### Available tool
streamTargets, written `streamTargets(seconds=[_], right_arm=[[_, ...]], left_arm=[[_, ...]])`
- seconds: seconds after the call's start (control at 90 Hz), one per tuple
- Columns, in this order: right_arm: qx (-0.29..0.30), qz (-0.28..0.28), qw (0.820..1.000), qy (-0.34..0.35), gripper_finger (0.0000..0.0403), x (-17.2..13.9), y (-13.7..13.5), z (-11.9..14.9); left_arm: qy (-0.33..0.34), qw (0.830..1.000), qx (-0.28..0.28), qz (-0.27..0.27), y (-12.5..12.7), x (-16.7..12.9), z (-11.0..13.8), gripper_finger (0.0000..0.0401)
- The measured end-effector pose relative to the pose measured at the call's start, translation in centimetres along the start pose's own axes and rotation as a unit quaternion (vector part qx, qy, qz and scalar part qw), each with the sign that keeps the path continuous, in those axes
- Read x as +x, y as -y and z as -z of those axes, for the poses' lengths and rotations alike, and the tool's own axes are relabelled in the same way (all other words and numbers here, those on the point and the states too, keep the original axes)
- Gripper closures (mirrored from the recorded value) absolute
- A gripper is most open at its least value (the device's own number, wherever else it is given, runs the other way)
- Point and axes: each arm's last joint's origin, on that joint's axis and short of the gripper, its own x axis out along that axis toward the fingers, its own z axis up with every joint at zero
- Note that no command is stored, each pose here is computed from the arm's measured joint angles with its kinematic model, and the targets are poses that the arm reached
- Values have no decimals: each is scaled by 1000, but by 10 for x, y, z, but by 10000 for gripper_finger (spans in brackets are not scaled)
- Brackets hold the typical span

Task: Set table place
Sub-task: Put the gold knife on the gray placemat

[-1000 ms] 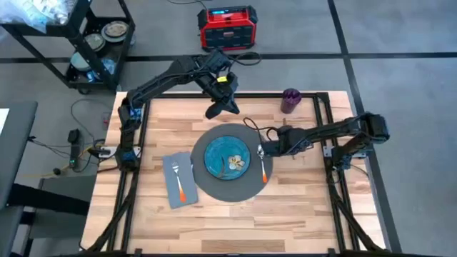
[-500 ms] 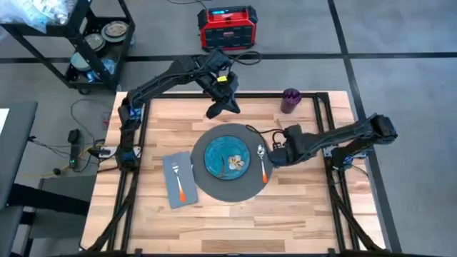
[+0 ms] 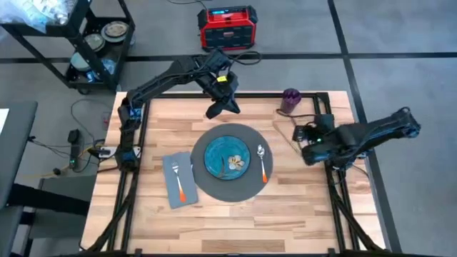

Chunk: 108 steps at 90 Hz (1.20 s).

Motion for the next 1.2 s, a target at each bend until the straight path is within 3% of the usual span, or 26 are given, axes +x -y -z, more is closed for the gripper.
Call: streamTargets(seconds=[0.1,0.367,0.489,0.6,0.678,0.789,0.978,1.2], right_arm=[[-28,-8,999,-14,311,-3,5,-5],[-149,-11,989,-24,312,-2,2,-2],[-195,-34,980,-32,313,-3,-3,-1],[-213,-58,973,-67,313,-6,-4,-2],[-218,-65,971,-72,313,-8,-2,-5],[-215,-67,972,-62,313,-8,-1,-6],[-220,-48,974,-25,311,-1,3,-2],[-131,31,990,-40,310,32,16,12]], left_arm=[[0,1000,2,-5,-1,0,0,401],[-32,995,6,-96,-7,-1,-1,401],[-36,994,6,-107,-8,-1,-1,401],[-25,993,-35,-110,-8,0,-2,401],[-10,989,-89,-114,-8,0,-4,401],[3,986,-121,-115,-8,1,-7,401],[-2,991,-87,-106,-2,7,-10,401],[-2,994,-57,-91,2,10,-11,401]])
